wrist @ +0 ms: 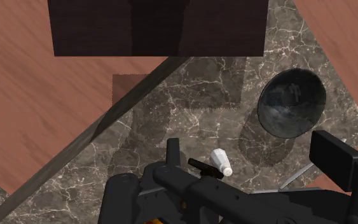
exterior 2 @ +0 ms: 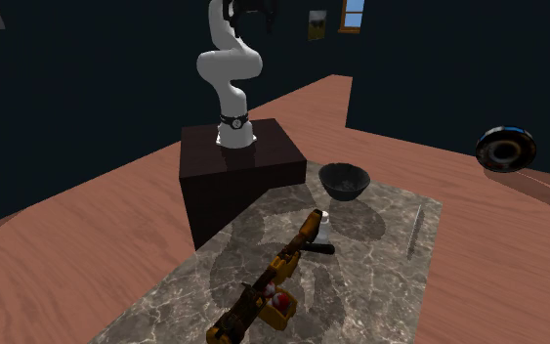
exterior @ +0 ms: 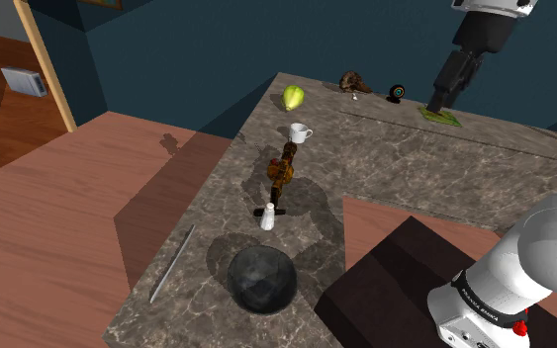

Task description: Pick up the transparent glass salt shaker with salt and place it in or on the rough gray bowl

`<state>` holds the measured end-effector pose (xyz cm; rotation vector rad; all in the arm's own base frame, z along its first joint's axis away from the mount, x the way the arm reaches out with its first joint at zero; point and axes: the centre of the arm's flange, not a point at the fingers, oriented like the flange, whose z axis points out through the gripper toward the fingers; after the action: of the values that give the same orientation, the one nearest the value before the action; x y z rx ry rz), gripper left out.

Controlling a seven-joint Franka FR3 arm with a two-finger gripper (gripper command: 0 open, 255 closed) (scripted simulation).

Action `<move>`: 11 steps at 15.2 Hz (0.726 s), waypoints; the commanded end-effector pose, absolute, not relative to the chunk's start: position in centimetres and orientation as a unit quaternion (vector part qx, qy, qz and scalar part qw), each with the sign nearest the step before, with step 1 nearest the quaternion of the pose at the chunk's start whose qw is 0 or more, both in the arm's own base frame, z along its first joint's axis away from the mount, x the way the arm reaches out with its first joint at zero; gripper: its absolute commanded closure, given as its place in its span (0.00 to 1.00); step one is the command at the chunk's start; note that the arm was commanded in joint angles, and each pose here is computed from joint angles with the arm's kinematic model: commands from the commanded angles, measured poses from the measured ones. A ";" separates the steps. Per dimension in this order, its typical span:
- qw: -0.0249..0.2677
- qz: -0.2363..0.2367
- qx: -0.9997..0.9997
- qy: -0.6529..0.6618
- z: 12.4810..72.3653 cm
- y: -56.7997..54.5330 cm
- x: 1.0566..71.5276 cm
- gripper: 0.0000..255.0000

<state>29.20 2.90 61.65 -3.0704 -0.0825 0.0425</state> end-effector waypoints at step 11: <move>0.037 0.009 -0.999 -0.011 50.7 6.4 35.5 0.00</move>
<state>34.81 5.89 52.11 -3.0680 -0.0403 0.0353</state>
